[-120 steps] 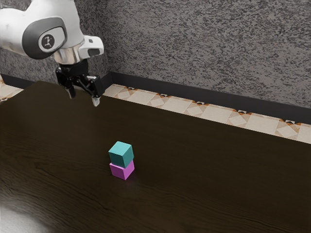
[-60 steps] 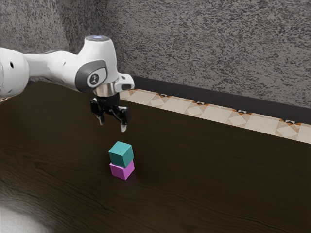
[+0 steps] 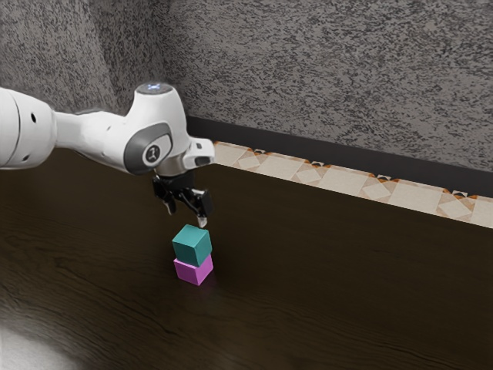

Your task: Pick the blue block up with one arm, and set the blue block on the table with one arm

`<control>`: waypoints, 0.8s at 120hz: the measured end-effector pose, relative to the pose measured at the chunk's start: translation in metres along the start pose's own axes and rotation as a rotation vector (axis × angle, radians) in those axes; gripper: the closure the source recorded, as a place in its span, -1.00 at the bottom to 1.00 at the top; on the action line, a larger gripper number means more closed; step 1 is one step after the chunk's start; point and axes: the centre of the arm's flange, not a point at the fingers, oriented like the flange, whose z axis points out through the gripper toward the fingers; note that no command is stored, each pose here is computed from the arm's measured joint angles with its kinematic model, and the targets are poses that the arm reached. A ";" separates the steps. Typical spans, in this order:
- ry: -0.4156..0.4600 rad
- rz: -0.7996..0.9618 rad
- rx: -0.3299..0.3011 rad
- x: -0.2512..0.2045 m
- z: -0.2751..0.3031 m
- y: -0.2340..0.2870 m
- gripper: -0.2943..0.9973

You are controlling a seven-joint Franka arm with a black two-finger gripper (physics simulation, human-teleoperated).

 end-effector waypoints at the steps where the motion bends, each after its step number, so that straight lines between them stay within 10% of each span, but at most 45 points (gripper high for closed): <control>1: 0.000 0.003 -0.002 0.000 0.000 0.000 -0.54; 96: -0.034 0.070 -0.084 -0.019 0.028 0.006 -0.54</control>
